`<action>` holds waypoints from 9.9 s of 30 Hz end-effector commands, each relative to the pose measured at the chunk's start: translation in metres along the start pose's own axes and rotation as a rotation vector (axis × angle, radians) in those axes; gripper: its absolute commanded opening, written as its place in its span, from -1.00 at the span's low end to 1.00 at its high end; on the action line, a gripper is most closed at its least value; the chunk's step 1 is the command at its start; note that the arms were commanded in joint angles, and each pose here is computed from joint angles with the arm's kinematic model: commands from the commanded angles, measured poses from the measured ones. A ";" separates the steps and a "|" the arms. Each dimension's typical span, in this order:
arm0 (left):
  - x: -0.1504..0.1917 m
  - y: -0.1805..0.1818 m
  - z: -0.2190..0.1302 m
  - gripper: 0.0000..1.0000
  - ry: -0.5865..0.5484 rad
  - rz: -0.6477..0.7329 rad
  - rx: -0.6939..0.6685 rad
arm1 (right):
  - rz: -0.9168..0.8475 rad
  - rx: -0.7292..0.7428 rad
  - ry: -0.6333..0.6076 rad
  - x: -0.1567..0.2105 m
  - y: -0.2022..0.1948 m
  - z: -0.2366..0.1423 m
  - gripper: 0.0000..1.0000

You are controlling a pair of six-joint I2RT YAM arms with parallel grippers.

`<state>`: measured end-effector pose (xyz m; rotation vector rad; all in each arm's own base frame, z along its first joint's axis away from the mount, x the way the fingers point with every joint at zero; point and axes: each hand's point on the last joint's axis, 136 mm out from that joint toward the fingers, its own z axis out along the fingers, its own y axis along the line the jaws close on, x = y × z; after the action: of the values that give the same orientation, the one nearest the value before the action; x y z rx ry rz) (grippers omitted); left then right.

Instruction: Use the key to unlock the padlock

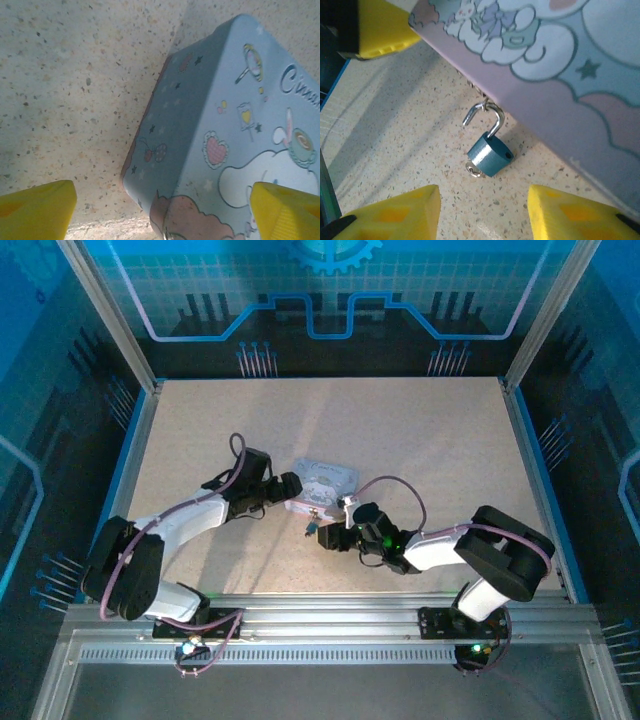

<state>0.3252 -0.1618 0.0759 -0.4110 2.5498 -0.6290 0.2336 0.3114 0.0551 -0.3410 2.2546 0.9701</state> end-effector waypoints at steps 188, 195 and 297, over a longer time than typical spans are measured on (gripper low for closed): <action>0.059 0.014 -0.040 0.68 -0.036 -0.089 0.099 | 0.349 -0.111 -0.244 -0.057 -0.031 0.002 -0.91; 0.051 0.014 -0.055 0.72 -0.086 -0.079 0.095 | 0.211 -0.060 -0.141 -0.048 -0.020 -0.021 -0.90; -0.073 0.062 -0.122 0.98 -0.764 0.528 -0.345 | -0.231 0.719 -0.462 -0.136 -0.208 -0.221 0.99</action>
<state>0.3034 -0.0468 0.1570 -0.1011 1.9704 0.0553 0.3095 0.0227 0.1149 -0.0397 2.0807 0.1835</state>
